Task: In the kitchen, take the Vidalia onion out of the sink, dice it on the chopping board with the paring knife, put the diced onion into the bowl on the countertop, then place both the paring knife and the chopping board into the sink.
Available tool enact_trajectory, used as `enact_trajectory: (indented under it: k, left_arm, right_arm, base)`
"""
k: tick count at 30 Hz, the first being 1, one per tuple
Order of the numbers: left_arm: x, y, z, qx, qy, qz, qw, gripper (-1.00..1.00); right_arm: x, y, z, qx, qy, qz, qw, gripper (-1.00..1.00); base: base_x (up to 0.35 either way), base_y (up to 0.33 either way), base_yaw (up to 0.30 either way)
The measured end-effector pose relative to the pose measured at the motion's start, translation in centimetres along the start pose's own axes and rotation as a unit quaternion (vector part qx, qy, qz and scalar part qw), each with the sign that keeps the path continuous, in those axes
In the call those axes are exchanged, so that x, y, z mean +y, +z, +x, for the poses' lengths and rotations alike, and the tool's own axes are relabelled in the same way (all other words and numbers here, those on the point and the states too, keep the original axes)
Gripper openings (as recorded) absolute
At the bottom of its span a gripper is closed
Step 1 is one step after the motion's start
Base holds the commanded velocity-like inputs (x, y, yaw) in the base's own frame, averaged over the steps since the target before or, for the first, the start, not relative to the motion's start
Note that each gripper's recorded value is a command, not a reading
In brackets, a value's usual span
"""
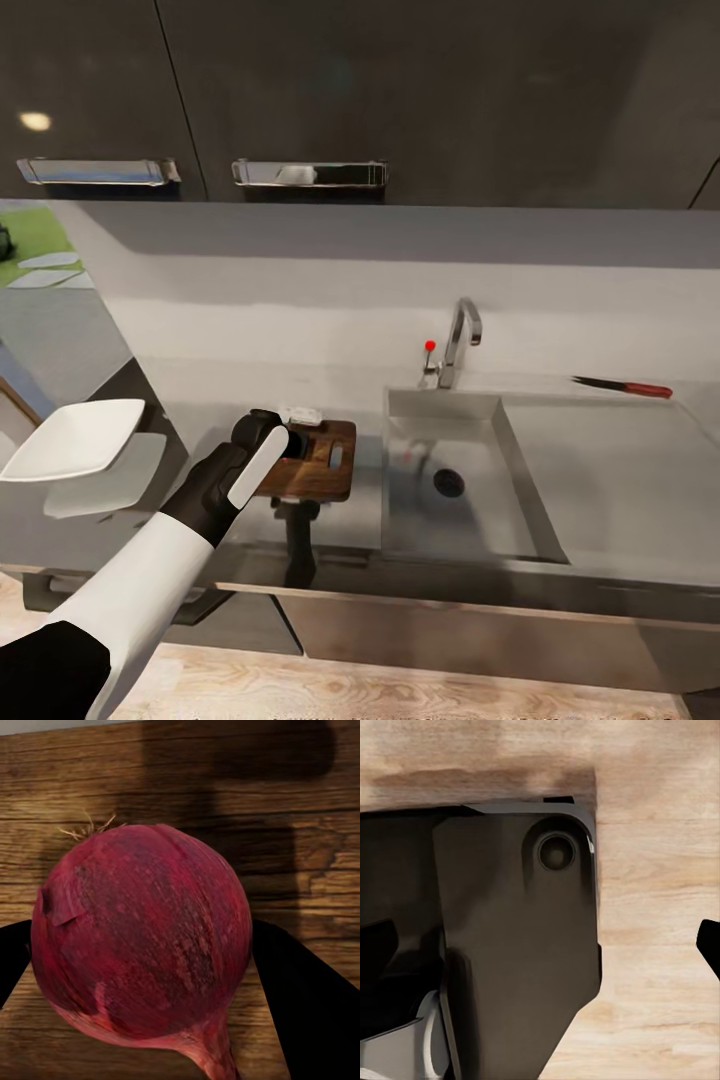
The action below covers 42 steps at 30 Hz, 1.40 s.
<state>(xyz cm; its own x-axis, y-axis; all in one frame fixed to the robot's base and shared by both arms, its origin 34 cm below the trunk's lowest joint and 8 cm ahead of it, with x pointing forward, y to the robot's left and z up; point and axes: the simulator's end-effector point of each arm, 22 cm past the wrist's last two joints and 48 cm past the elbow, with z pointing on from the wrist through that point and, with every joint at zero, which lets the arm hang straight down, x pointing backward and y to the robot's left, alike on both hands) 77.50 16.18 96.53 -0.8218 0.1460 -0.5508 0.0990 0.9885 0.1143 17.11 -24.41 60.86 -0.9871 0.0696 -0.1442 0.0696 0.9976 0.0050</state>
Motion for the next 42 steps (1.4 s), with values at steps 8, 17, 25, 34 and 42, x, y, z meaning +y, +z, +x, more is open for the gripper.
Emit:
enact_trajectory:
  k: [8,17,25,34,42]
  left_arm:
    - [-0.03,0.34,0.25,0.003,0.0,0.0,1.0,-1.0]
    - [0.0,0.36,0.25,0.003,0.0,-0.001,1.0,-1.0]
    - [-0.05,0.36,0.26,0.003,0.0,0.001,1.0,-1.0]
    - [-0.02,0.37,0.29,0.004,0.0,0.0,1.0,-1.0]
    - [-0.03,0.27,0.13,0.001,0.001,-0.001,1.0,1.0]
  right_arm:
    - [0.01,-0.01,0.29,0.003,0.0,0.0,1.0,1.0]
    - [0.09,-0.01,0.29,0.003,-0.002,-0.002,1.0,1.0]
    - [-0.1,0.01,0.16,0.002,-0.008,-0.005,1.0,1.0]
    - [0.04,0.0,0.23,0.002,-0.021,-0.009,0.9997,1.0]
    - [-0.04,-0.01,0.3,0.003,-0.021,-0.007,0.9998,1.0]
  base:
    - [0.0,0.0,0.0]
    - [0.0,0.0,0.0]
    - [0.0,0.0,0.0]
    - [0.0,0.0,0.0]
    - [0.0,0.0,0.0]
